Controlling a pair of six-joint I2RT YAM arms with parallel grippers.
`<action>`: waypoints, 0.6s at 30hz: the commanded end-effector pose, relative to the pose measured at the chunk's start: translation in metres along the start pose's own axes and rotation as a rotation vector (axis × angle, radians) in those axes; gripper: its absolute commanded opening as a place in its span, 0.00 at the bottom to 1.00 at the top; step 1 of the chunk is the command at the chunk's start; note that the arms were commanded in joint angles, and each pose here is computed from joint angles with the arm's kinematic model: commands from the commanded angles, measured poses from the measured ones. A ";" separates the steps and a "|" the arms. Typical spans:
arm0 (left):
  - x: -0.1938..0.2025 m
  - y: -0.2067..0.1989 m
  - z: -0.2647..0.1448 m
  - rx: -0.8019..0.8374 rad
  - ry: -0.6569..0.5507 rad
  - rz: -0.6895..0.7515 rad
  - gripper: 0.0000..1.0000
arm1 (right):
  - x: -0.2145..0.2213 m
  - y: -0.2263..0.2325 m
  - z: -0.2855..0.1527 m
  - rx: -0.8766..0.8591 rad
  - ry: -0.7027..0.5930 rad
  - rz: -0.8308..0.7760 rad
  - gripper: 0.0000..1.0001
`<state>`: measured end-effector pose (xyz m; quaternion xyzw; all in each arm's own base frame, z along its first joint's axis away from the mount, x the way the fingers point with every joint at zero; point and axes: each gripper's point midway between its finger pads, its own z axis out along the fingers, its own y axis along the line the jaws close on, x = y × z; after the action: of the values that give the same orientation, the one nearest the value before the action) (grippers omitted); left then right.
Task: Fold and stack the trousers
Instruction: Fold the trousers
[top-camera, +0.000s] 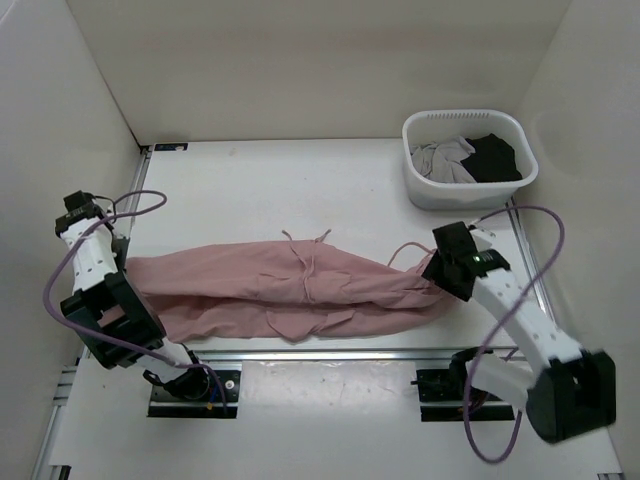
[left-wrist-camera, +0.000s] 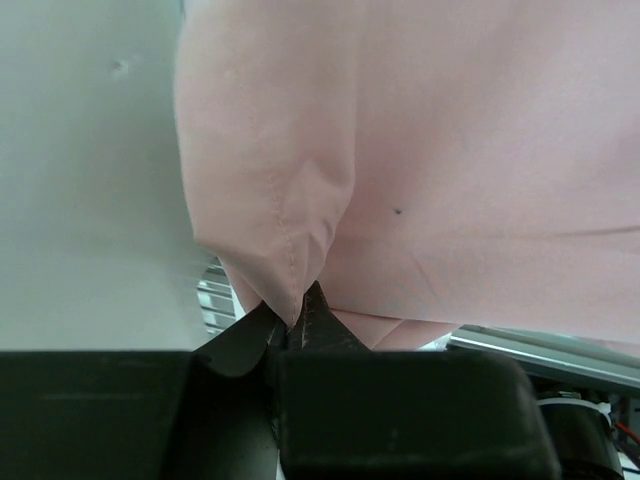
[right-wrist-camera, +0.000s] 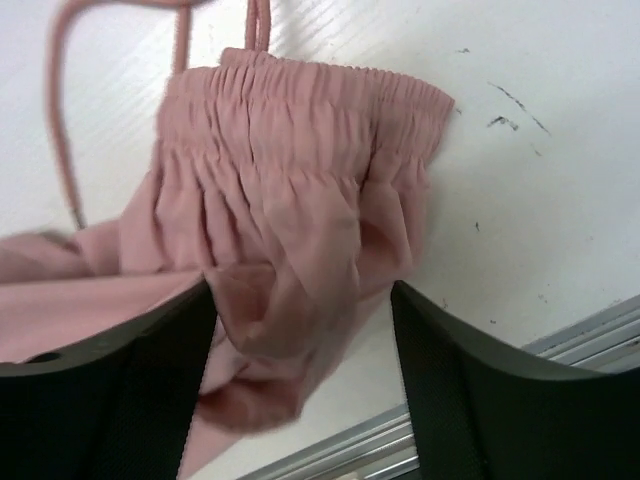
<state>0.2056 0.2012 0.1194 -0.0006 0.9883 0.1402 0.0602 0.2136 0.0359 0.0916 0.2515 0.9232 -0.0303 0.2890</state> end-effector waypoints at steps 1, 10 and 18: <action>-0.023 0.015 -0.014 -0.031 -0.082 -0.015 0.14 | 0.007 0.007 0.023 0.096 0.091 0.020 0.70; -0.004 0.057 -0.046 -0.153 -0.064 0.081 0.14 | -0.036 -0.004 -0.007 0.092 -0.031 0.112 0.00; 0.074 0.003 0.034 0.084 0.123 0.019 0.14 | 0.029 -0.047 0.001 0.145 0.095 0.255 0.06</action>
<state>0.1431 0.2112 0.1004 -0.0045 0.9946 0.1029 0.0119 0.2036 0.0347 0.1137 0.3520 0.8845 0.0374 0.3038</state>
